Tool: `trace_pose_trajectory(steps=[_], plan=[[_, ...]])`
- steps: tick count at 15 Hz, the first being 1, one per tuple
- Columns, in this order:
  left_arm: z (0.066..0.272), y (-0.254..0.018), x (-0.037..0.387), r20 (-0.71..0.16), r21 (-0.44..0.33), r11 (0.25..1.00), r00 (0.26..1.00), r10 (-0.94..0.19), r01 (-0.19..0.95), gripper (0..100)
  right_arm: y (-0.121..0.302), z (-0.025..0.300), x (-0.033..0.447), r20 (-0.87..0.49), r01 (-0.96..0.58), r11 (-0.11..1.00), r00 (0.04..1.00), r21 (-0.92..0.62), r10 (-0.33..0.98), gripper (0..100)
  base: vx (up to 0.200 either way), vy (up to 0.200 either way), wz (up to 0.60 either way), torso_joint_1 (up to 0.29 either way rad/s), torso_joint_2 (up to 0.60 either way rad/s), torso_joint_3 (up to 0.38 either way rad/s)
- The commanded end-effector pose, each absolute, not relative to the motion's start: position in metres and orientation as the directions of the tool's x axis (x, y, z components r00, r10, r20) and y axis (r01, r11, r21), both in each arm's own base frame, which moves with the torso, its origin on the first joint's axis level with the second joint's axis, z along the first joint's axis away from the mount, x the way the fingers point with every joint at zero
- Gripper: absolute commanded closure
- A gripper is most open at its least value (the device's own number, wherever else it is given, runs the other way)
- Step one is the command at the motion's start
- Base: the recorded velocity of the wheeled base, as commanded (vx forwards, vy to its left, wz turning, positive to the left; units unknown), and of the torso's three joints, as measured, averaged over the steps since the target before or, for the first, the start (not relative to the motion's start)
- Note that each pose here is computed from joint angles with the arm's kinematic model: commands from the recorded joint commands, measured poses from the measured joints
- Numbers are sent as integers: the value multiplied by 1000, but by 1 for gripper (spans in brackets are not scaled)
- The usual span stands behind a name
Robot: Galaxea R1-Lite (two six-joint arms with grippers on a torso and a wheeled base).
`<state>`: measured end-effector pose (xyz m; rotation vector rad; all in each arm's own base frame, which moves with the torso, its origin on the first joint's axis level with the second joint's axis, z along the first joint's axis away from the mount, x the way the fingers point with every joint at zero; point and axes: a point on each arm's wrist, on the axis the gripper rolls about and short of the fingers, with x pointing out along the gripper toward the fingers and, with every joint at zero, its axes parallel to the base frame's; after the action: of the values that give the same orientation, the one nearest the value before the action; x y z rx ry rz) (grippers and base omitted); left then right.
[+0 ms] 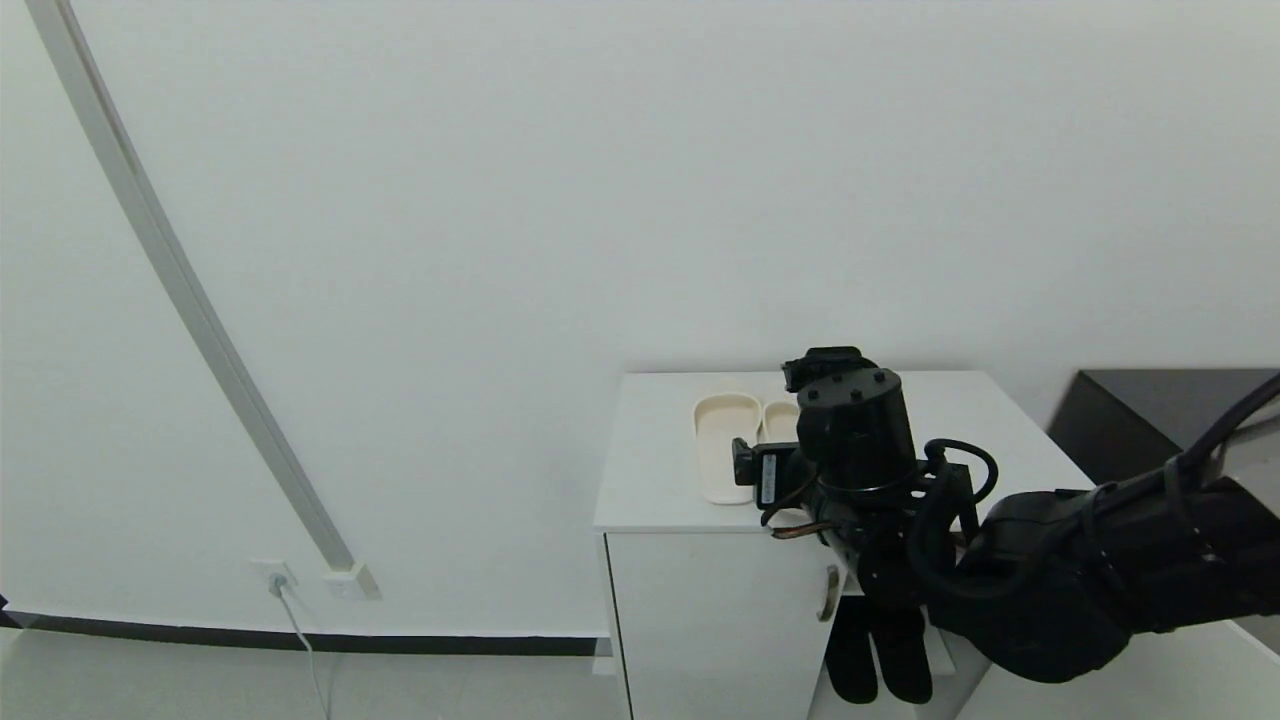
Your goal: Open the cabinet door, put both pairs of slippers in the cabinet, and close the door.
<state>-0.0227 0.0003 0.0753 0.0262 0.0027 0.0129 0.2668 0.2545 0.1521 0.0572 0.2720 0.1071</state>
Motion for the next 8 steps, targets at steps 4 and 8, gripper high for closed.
trace_pose_trajectory(steps=[4, 8], plan=[[75, 0, -23, -3, 22, 1000, 1000, 15, -15, 100, 261, 112, 267, -296, -107, 993, 948, 42, 114, 0, 150, 0, 0, 11, 7, -2], [75, 0, -23, -2, 21, 1000, 1000, 15, -15, 100, 264, 84, 286, -286, -83, 996, 954, 46, 92, 0, 0, 0, 0, 0, 0, 0]])
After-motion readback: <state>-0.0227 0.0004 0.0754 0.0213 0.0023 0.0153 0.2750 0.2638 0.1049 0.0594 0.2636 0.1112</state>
